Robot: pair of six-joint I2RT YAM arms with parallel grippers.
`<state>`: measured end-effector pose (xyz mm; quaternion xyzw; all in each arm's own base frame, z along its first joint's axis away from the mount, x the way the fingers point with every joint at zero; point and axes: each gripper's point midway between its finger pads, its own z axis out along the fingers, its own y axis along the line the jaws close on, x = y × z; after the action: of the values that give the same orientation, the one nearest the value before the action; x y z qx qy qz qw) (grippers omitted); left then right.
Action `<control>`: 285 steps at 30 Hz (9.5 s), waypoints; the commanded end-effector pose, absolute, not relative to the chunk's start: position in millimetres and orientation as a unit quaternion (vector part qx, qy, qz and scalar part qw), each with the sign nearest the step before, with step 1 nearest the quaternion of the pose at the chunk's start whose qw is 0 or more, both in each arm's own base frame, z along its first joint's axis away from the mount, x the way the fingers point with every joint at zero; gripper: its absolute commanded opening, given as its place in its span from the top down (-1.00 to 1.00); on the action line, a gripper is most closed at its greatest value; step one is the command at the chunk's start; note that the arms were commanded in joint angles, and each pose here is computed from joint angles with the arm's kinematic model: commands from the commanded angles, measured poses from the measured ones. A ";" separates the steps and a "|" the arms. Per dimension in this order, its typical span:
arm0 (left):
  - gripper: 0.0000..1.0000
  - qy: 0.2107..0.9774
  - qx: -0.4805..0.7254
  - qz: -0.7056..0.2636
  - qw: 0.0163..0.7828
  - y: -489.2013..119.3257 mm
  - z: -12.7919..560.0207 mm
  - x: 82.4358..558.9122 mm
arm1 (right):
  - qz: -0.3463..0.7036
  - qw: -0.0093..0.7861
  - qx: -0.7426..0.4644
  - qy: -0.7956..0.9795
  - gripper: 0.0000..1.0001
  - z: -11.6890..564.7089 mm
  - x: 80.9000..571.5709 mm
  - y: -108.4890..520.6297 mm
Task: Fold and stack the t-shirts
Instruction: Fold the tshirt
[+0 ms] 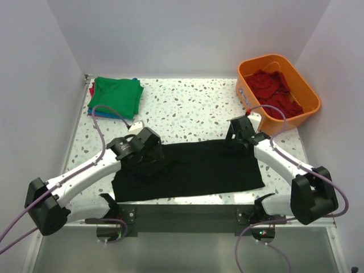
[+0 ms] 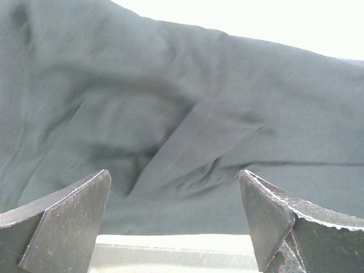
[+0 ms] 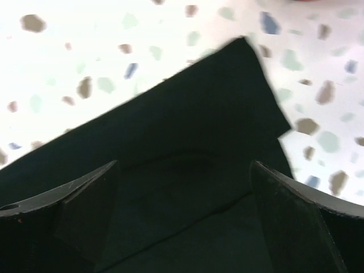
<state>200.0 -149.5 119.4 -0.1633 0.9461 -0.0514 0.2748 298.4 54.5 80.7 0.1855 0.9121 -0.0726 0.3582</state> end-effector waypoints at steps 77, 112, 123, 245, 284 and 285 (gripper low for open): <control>-1.00 0.950 -0.033 -0.077 0.301 -212.3 103.2 211.8 | -0.027 0.255 0.148 0.955 -0.97 7.8 312.3 96.8; -1.00 0.963 0.019 -0.151 0.221 -251.6 55.2 190.3 | -0.049 0.244 0.148 0.957 -0.97 3.7 309.4 89.8; -1.00 0.964 0.091 -0.187 0.168 -300.6 53.2 144.2 | -0.048 0.240 0.143 0.959 -0.97 3.6 307.7 90.3; 1.00 0.965 -0.067 -0.224 0.121 -219.2 20.7 94.7 | 0.205 0.123 -0.043 0.970 1.00 22.4 101.6 188.5; 1.00 0.922 -0.153 -0.119 0.335 -184.0 83.3 404.7 | 0.153 0.316 0.010 0.936 0.91 94.0 451.6 248.5; 0.83 0.918 -0.155 -0.119 0.346 -182.6 89.6 412.6 | 0.153 0.313 0.012 0.938 0.79 91.5 454.5 248.2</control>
<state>383.3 -186.2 65.2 -0.1533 0.9338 -0.1206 0.3000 438.6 248.0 83.7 0.0184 0.9413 0.1481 0.3028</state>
